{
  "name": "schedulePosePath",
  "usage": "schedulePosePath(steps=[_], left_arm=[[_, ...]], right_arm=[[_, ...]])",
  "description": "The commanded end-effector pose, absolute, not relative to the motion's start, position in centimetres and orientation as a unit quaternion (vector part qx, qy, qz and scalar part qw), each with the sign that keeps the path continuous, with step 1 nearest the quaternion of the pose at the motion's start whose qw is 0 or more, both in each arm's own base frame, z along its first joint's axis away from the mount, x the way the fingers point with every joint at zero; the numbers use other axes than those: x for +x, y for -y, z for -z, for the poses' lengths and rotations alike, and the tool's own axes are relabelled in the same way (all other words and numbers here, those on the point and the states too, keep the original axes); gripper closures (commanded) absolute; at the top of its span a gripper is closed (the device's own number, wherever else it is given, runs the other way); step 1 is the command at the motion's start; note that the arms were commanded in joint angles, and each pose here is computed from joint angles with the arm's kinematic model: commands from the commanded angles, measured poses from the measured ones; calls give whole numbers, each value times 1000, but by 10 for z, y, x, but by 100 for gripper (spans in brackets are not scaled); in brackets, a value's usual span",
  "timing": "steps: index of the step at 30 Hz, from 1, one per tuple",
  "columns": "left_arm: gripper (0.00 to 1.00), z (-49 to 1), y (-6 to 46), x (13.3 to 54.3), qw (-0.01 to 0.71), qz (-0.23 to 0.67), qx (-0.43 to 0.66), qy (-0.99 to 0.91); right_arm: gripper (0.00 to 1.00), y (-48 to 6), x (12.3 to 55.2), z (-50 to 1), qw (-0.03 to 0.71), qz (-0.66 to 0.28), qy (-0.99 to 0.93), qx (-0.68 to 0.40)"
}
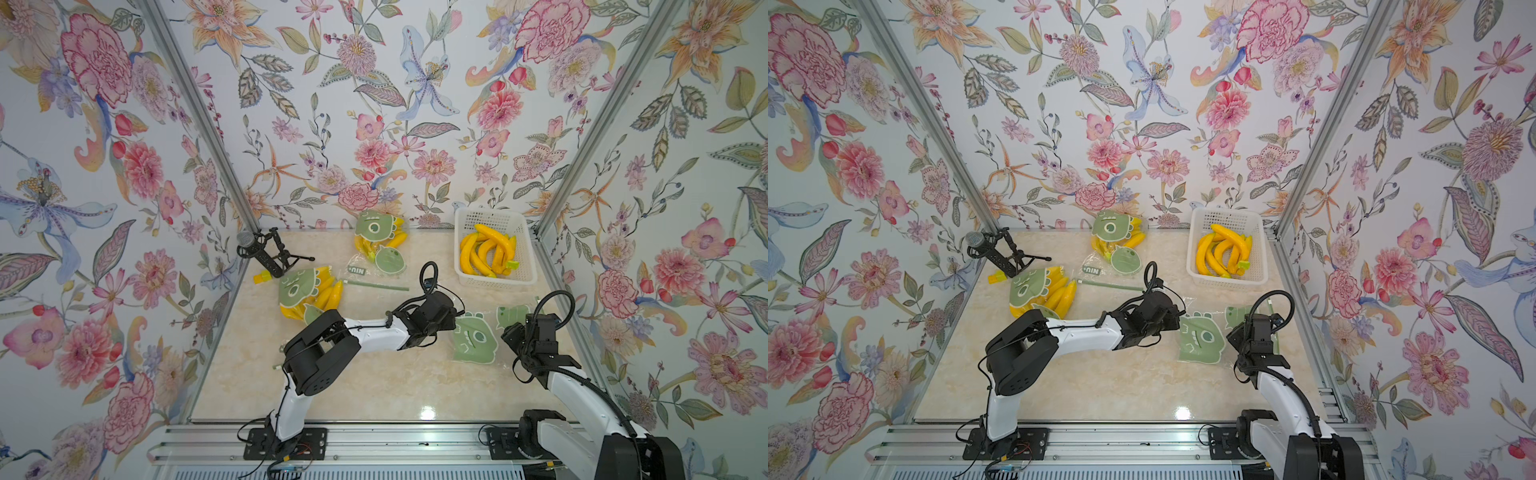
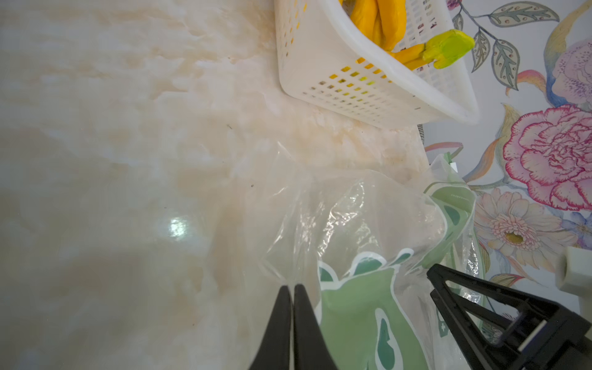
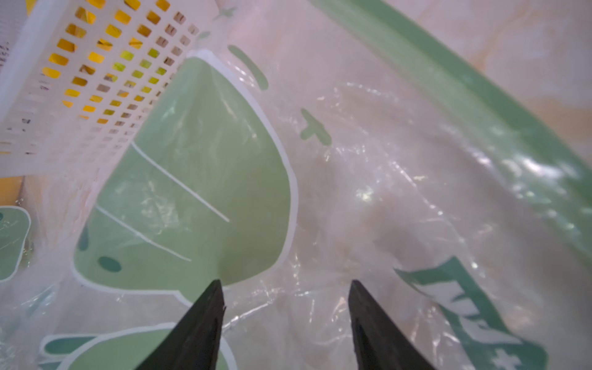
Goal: Open the zip-top bag and take out the banana
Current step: Place the zipper food storage bag at the center of the board.
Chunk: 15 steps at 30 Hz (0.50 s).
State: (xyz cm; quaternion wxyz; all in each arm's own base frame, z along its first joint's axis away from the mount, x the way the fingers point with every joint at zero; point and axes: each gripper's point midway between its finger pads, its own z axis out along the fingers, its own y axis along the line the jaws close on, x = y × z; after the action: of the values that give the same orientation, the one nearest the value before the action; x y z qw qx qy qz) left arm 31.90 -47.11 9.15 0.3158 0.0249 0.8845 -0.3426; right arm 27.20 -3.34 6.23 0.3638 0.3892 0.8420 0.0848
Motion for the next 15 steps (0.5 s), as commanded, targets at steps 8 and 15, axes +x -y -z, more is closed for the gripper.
schedulePosePath(steps=[8, 15], left_arm=[[92, -128, 559, 310, 311, 421, 50, -850], [74, -137, 553, 304, 323, 409, 64, -851]], right_arm=[[36, 95, 263, -56, 333, -60, -828, 448], [33, 129, 279, -71, 356, -31, -810, 465]])
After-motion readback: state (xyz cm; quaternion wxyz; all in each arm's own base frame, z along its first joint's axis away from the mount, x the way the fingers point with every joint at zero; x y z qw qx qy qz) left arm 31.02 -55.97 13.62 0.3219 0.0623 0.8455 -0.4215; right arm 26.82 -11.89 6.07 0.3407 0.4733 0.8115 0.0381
